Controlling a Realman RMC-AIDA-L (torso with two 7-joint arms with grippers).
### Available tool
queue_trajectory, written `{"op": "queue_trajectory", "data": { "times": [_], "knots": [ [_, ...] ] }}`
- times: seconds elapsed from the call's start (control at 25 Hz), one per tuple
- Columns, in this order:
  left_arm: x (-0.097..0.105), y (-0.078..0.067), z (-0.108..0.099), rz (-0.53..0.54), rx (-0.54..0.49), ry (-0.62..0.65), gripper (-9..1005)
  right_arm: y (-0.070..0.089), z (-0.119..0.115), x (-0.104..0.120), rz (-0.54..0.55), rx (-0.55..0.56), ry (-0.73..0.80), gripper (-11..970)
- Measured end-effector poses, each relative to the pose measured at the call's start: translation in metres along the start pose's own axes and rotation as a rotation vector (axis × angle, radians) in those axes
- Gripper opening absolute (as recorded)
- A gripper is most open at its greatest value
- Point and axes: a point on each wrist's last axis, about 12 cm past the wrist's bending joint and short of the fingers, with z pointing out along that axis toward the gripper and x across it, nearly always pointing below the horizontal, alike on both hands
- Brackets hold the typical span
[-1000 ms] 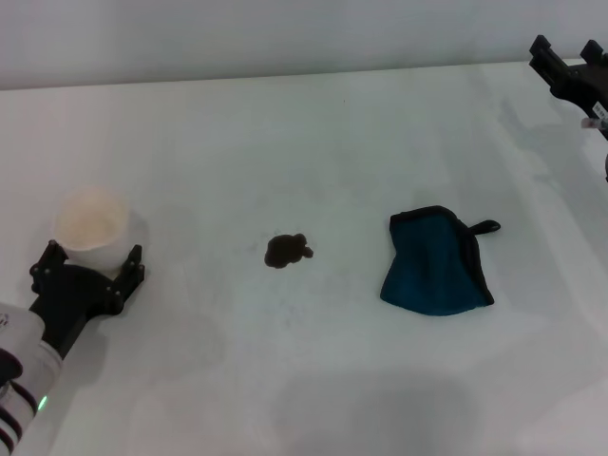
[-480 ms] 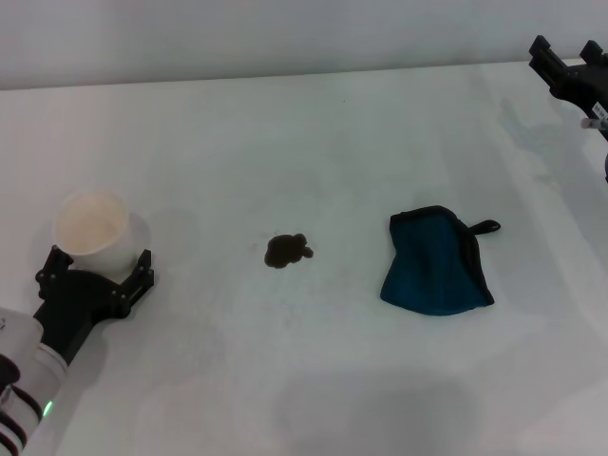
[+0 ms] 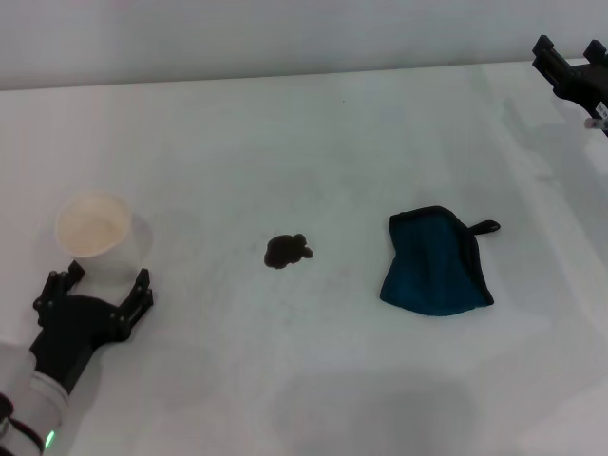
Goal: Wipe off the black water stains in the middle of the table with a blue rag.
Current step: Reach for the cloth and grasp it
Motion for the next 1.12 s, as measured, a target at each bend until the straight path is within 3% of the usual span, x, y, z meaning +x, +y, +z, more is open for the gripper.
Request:
{"op": "queue_trajectory", "data": {
  "times": [0.44, 0.68, 0.88, 0.96, 1.12],
  "knots": [
    [0.007, -0.010, -0.031, -0.056, -0.018, -0.087, 893, 0.000, 0.000, 0.000, 0.000, -0.001, -0.003, 838],
    [0.001, -0.015, -0.055, -0.119, -0.052, -0.223, 893, 0.000, 0.000, -0.002, -0.006, -0.019, -0.009, 837],
    [-0.002, 0.000, -0.071, -0.214, -0.105, -0.318, 889, 0.013, 0.007, -0.019, 0.005, -0.241, 0.027, 836],
    [-0.001, 0.006, -0.073, -0.234, -0.119, -0.328, 887, 0.023, 0.016, -0.032, -0.045, -0.355, 0.097, 836],
    [-0.001, 0.018, -0.076, -0.258, -0.152, -0.349, 888, 0.042, 0.035, -0.053, -0.156, -0.466, 0.284, 836]
  ]
}}
